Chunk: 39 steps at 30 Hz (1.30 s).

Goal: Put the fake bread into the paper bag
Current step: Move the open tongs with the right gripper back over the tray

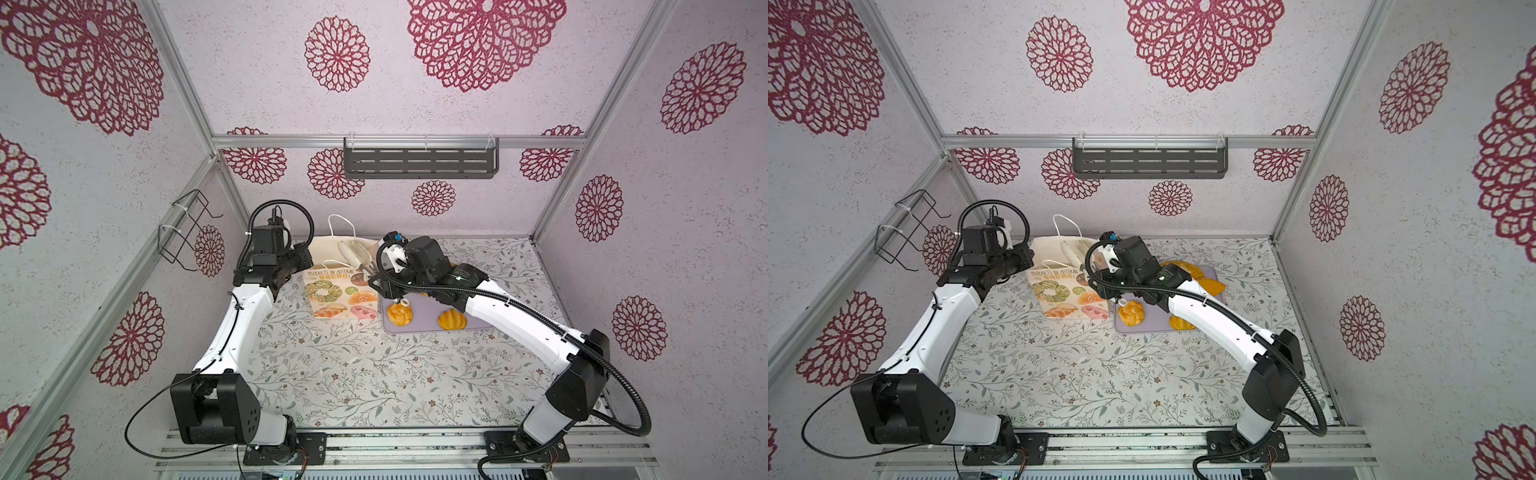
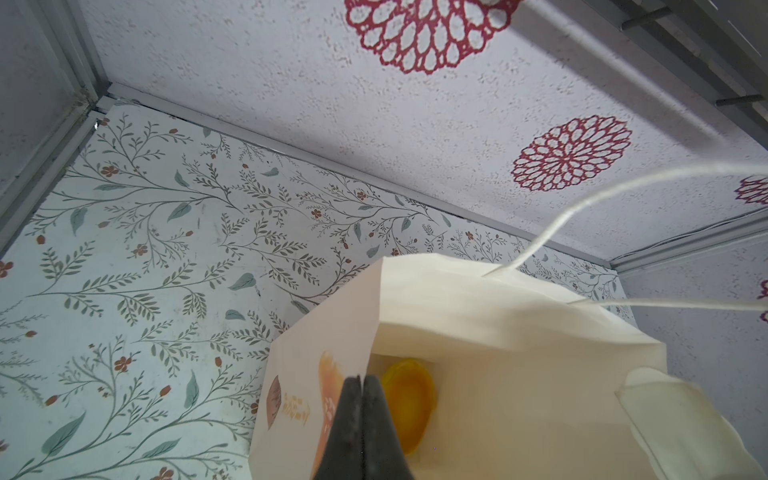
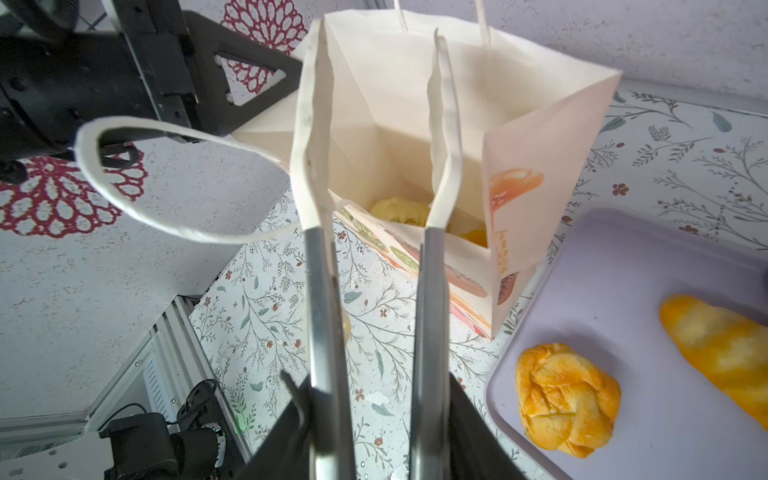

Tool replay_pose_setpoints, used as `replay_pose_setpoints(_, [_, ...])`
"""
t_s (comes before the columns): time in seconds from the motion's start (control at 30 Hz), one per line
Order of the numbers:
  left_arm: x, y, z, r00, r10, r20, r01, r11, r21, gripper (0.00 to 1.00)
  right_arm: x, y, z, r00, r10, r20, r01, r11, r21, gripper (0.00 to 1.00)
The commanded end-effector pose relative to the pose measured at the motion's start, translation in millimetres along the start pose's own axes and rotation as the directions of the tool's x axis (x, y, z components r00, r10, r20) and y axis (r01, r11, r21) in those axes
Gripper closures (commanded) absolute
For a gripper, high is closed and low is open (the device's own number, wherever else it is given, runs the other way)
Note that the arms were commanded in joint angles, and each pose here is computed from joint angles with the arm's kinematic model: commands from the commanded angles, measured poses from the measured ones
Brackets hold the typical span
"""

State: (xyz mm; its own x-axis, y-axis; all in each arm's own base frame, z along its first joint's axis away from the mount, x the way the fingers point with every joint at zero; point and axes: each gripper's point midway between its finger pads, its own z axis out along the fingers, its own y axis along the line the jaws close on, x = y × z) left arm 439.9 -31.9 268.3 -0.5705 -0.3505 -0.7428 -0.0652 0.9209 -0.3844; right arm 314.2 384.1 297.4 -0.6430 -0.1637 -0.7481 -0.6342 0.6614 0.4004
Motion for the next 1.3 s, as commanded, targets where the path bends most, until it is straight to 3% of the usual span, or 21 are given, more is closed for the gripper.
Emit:
replay_pose_setpoints(0.0, [-8,-8,-11,0.999,0.018,0.04,-0.019,1.0,0.02,1.0,-43,20,-41,0.989,-0.032,0.145,0.036,0.999,-0.027,0.56])
replay_pose_setpoints(0.73, [-10,-10,-14,0.999,0.016,0.047,-0.018,0.999,0.03,1.0,-52,10,-91,0.969,-0.051,0.242,0.035,0.997,0.068,0.55])
replay_pose_setpoints(1.27, [-8,-9,-12,0.999,0.017,0.041,-0.018,1.0,0.025,1.0,-21,-45,-117,0.972,0.058,0.226,-0.104,0.975,0.199,0.55])
